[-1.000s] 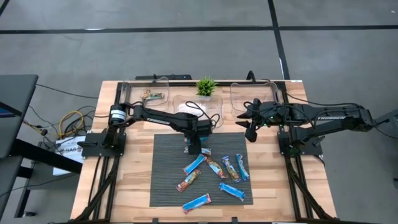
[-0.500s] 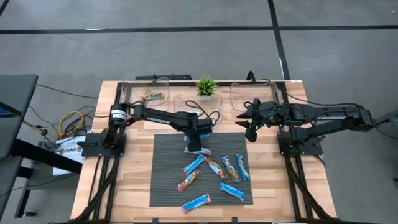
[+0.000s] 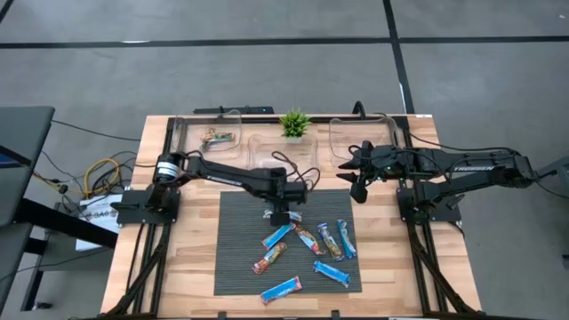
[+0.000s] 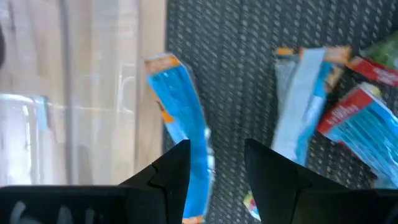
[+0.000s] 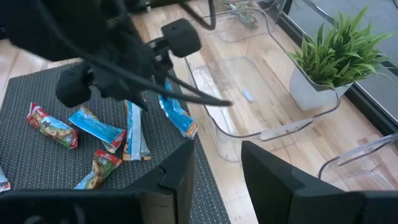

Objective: Pick and place Granola Bars by type
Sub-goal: Put the blue granola bar into the left transparent bin

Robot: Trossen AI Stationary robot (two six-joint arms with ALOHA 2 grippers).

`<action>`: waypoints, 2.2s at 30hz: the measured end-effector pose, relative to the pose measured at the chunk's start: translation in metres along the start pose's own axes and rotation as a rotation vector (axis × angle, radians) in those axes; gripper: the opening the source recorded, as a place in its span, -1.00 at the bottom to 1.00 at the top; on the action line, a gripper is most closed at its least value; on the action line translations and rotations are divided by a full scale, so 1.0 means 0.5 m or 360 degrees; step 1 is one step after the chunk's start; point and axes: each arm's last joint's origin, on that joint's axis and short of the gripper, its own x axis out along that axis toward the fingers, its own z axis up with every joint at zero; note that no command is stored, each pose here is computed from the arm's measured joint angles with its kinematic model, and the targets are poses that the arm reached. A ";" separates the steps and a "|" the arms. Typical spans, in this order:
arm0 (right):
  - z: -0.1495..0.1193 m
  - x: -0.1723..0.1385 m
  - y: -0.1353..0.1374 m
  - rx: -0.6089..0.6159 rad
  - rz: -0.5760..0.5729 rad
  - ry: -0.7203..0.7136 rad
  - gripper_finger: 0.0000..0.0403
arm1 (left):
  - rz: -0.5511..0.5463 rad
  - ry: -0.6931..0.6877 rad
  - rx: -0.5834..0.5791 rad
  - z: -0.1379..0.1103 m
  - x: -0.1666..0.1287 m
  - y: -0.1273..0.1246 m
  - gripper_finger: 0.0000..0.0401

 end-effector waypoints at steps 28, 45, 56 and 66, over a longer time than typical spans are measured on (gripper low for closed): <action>0.000 0.000 -0.001 0.0001 -0.0015 -0.0002 -0.39 | 0.0250 0.0081 -0.0063 -0.067 0.083 0.000 -0.39; 0.007 0.000 0.003 -0.0032 0.0064 -0.0056 -0.39 | 0.0209 0.0006 -0.0227 -0.039 0.029 0.007 -0.82; 0.026 -0.003 0.016 -0.0071 0.0378 -0.0184 -0.39 | 0.0397 -0.0343 -0.0511 -0.043 -0.149 0.088 -0.87; 0.041 -0.002 -0.004 -0.0048 0.0250 -0.0303 -0.39 | 0.0870 -0.0127 -0.0726 -0.128 -0.231 0.220 -0.87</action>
